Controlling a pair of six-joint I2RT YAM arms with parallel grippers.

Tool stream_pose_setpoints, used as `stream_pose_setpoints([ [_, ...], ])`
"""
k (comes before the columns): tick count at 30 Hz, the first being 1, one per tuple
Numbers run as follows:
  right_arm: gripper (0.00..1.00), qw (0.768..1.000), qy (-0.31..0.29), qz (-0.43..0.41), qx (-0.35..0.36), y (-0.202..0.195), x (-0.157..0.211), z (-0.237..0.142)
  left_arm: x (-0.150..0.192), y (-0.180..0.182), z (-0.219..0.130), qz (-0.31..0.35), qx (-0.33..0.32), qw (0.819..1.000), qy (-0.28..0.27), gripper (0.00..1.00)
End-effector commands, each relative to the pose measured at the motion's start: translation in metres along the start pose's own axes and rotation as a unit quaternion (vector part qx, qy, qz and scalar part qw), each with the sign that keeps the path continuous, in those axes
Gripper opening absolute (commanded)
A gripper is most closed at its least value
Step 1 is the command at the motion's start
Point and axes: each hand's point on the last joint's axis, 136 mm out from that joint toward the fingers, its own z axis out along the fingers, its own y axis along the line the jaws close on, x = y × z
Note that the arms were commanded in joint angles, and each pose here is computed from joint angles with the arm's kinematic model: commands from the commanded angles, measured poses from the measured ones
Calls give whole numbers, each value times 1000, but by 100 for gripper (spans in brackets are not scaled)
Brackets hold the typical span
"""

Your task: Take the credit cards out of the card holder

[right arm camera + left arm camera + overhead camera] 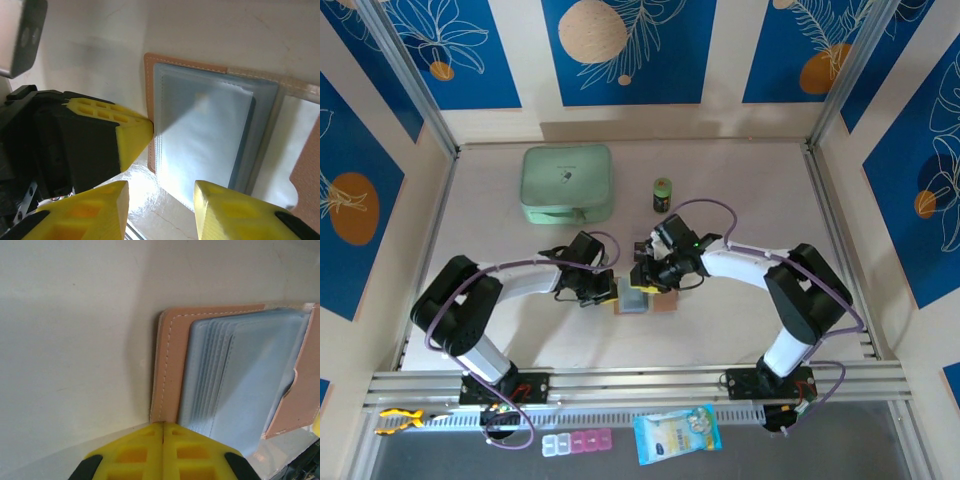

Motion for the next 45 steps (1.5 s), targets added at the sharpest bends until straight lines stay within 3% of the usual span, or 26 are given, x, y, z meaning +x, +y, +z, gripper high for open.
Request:
stream_pose_setpoints([
  [1,39,1000,15,3,-4,2,5,8,6,13,5,8,-35,999,14,0],
  [15,36,998,15,10,61,-25,9,17,7,19,5,11,-50,999,15,0],
  [29,35,998,10,12,57,-34,11,6,8,24,1,10,-59,998,8,0],
  [38,34,998,8,18,56,-41,11,3,-2,4,-13,18,-40,999,-14,0],
  [45,33,999,15,22,46,-42,12,8,-11,-32,-29,26,24,999,-34,1],
])
